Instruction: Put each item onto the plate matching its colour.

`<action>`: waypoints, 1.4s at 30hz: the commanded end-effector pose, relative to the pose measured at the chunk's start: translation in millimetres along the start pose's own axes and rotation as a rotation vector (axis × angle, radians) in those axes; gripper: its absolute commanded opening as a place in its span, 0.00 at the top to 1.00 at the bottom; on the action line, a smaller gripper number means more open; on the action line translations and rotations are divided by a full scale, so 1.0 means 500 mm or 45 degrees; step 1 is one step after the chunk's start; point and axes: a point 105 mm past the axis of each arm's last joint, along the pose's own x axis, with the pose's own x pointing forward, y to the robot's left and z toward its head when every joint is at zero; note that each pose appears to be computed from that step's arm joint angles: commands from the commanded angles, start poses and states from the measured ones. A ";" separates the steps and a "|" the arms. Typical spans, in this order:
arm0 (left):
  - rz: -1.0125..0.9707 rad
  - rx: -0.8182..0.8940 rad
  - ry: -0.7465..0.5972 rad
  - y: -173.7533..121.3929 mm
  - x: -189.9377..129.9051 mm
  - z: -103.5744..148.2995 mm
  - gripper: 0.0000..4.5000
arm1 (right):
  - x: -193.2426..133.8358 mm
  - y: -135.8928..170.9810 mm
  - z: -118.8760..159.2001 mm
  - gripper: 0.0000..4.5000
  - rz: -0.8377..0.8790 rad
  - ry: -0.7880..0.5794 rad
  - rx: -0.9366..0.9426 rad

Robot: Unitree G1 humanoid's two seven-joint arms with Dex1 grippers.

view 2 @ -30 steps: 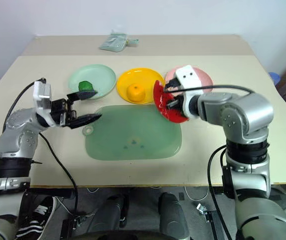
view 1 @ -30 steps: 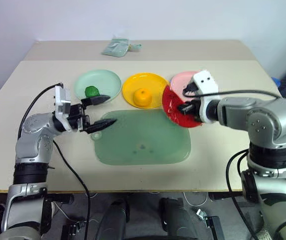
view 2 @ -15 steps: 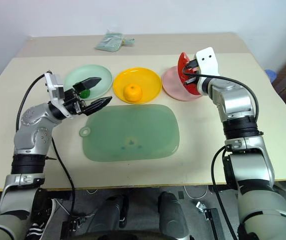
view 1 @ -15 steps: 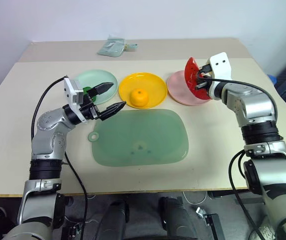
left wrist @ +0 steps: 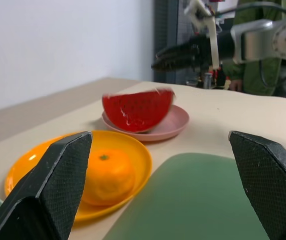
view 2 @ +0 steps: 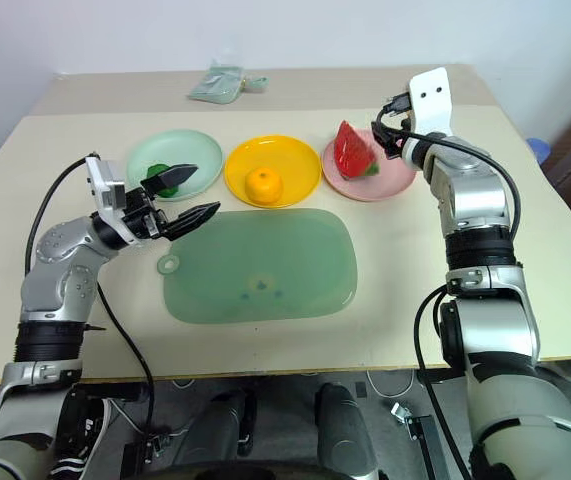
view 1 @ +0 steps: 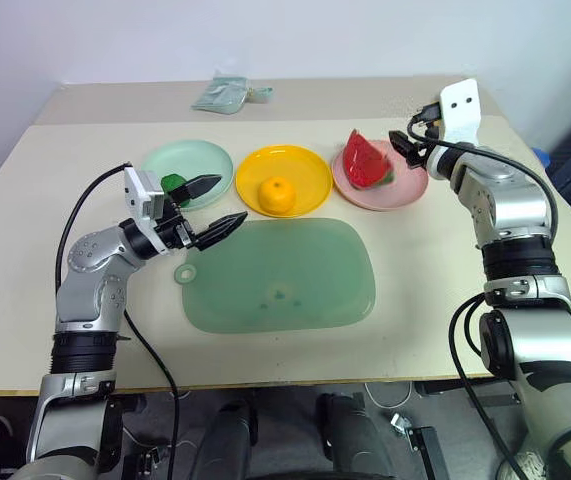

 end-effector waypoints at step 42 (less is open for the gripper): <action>-0.102 0.028 0.102 -0.012 -0.093 0.041 0.00 | -0.271 0.262 0.059 0.24 1.068 -0.291 -0.107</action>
